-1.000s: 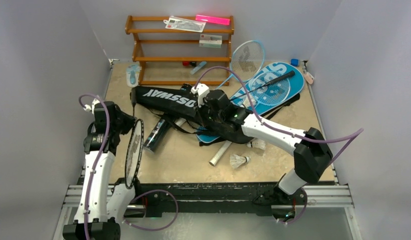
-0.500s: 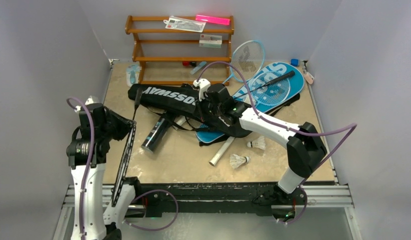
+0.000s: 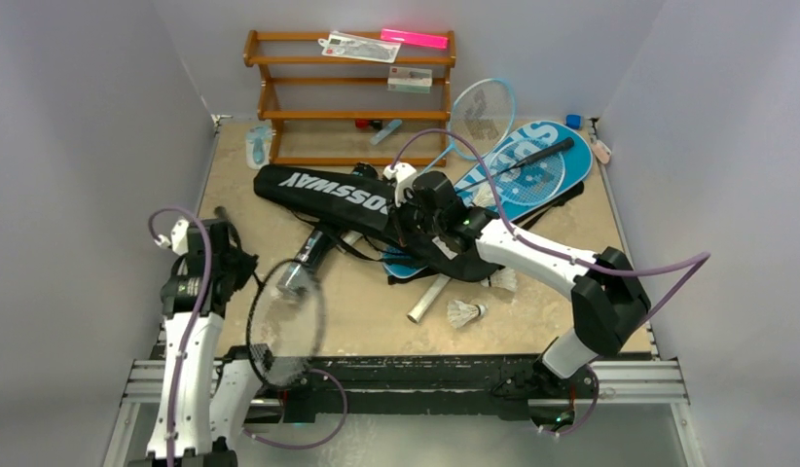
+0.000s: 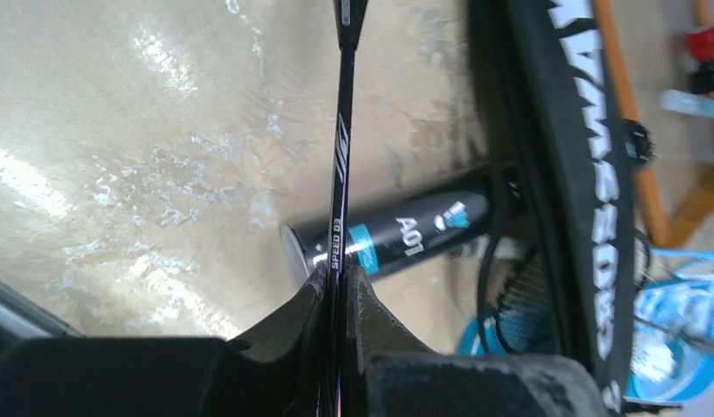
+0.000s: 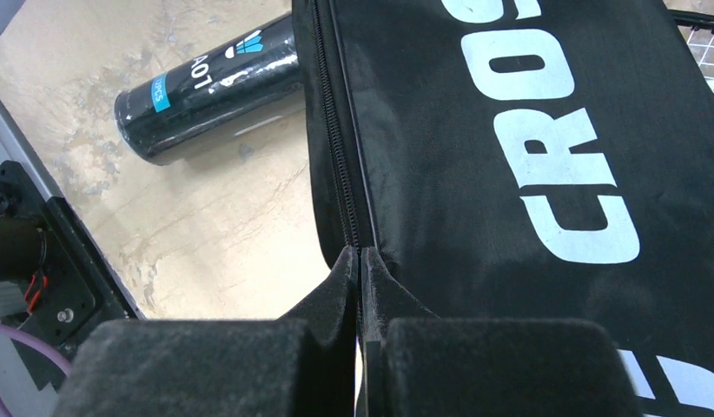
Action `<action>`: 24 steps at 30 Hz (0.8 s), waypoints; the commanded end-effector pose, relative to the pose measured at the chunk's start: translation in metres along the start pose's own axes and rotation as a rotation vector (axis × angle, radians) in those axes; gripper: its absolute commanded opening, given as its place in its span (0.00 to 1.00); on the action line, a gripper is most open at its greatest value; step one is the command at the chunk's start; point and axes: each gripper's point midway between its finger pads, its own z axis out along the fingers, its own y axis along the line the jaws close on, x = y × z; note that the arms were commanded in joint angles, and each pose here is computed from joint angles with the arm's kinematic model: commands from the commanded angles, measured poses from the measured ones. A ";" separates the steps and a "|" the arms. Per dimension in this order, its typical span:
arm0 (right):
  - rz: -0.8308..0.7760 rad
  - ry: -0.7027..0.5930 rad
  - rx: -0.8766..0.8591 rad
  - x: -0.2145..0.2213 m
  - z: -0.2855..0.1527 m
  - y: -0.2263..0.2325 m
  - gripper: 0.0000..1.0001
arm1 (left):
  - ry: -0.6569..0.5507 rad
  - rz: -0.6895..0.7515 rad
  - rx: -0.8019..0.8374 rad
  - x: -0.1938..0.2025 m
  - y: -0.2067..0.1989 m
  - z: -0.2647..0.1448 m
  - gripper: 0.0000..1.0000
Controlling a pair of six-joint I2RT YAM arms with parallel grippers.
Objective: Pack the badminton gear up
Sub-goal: Adjust the racket bag at the center of the board, then adjust the racket.
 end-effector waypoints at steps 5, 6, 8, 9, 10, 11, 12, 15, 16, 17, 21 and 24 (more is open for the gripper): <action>-0.037 -0.012 -0.096 -0.002 -0.016 0.018 0.17 | 0.076 -0.116 -0.035 0.044 0.011 0.087 0.00; -0.047 -0.016 -0.118 -0.002 -0.020 0.023 0.25 | 0.085 -0.119 -0.040 0.047 0.012 0.093 0.00; -0.033 -0.028 -0.173 -0.003 -0.028 0.034 0.35 | 0.097 -0.116 -0.048 0.052 0.012 0.102 0.00; -0.013 -0.023 -0.203 -0.002 -0.032 0.041 0.40 | 0.101 -0.114 -0.045 0.054 0.012 0.105 0.00; 0.013 -0.004 -0.248 0.001 -0.035 0.050 0.46 | 0.105 -0.113 -0.037 0.055 0.011 0.107 0.00; 0.038 0.019 -0.293 0.004 -0.040 0.058 0.51 | 0.108 -0.114 -0.026 0.056 0.009 0.108 0.00; 0.064 0.041 -0.344 0.010 -0.045 0.068 0.56 | 0.110 -0.116 -0.012 0.057 0.007 0.109 0.00; 0.113 0.064 -0.389 0.024 -0.053 0.081 0.71 | 0.122 -0.121 0.027 0.059 0.000 0.109 0.00; 0.125 0.077 -0.388 0.031 -0.055 0.082 0.77 | 0.125 -0.121 0.032 0.059 -0.001 0.109 0.00; 0.135 0.073 -0.400 0.033 -0.055 0.086 0.82 | 0.129 -0.121 0.034 0.059 -0.002 0.109 0.00; 0.230 0.140 -0.488 0.057 -0.058 0.103 0.89 | 0.143 -0.121 0.053 0.059 -0.008 0.106 0.00; 0.255 0.162 -0.531 0.068 -0.059 0.117 0.87 | 0.143 -0.121 0.050 0.058 -0.009 0.104 0.00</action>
